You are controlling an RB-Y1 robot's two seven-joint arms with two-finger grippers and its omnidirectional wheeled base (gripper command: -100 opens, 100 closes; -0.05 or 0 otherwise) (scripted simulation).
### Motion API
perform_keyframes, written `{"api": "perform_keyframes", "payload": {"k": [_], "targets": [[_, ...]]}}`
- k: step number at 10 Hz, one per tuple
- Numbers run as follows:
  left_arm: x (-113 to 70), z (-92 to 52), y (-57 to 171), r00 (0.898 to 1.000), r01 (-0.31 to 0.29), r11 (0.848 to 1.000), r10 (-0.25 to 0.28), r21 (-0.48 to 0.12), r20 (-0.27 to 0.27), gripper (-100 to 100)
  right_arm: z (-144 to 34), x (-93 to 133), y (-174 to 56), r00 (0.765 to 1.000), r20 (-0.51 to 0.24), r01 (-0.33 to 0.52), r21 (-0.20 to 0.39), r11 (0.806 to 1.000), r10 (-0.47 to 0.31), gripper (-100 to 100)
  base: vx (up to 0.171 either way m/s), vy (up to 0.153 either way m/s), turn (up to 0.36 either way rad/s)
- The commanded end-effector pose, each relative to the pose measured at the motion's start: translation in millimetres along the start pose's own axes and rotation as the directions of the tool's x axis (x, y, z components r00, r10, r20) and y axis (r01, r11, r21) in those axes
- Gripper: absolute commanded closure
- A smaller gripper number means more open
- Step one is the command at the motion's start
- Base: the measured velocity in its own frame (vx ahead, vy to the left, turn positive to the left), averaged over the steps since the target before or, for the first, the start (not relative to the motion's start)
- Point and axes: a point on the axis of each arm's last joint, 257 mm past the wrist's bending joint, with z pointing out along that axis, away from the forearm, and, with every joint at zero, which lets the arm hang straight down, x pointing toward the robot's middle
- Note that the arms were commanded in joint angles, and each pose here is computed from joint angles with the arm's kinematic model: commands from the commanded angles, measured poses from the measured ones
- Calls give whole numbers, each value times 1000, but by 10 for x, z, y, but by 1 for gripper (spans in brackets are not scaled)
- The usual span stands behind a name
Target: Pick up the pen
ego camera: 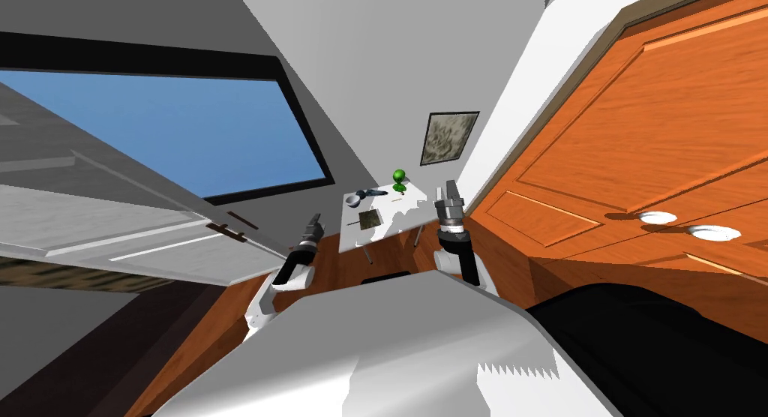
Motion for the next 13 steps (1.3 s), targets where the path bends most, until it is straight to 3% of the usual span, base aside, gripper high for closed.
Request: {"api": "perform_keyframes", "payload": {"k": [1,2,5,6,7,10,13], "targets": [[-60,10,187,1000,-7,999,7,-51,4,-100,0,0,0,1000,0,0,0,1000,0,0,-22,13,-74],[-182,66,359,1000,-22,994,23,-108,9,-100,0,0,0,1000,0,0,0,1000,0,0,-22,10,-128],[-345,94,650,999,-33,979,38,-201,22,-100,0,0,0,1000,0,0,0,1000,0,0,-21,9,-105],[-495,136,776,998,-43,968,52,-248,31,-100,0,0,0,1000,0,0,0,1000,0,0,-15,6,-154],[-518,111,879,998,-41,960,53,-276,35,-100,0,0,0,1000,0,0,0,1000,0,0,-15,7,-89],[-867,152,1146,995,-49,922,78,-383,61,-100,0,0,0,1000,0,0,0,1000,0,0,-15,0,-141],[-1136,47,1516,992,-34,867,92,-497,92,-100,0,0,0,1000,0,0,0,1000,0,0,-9,-3,-117]]}}
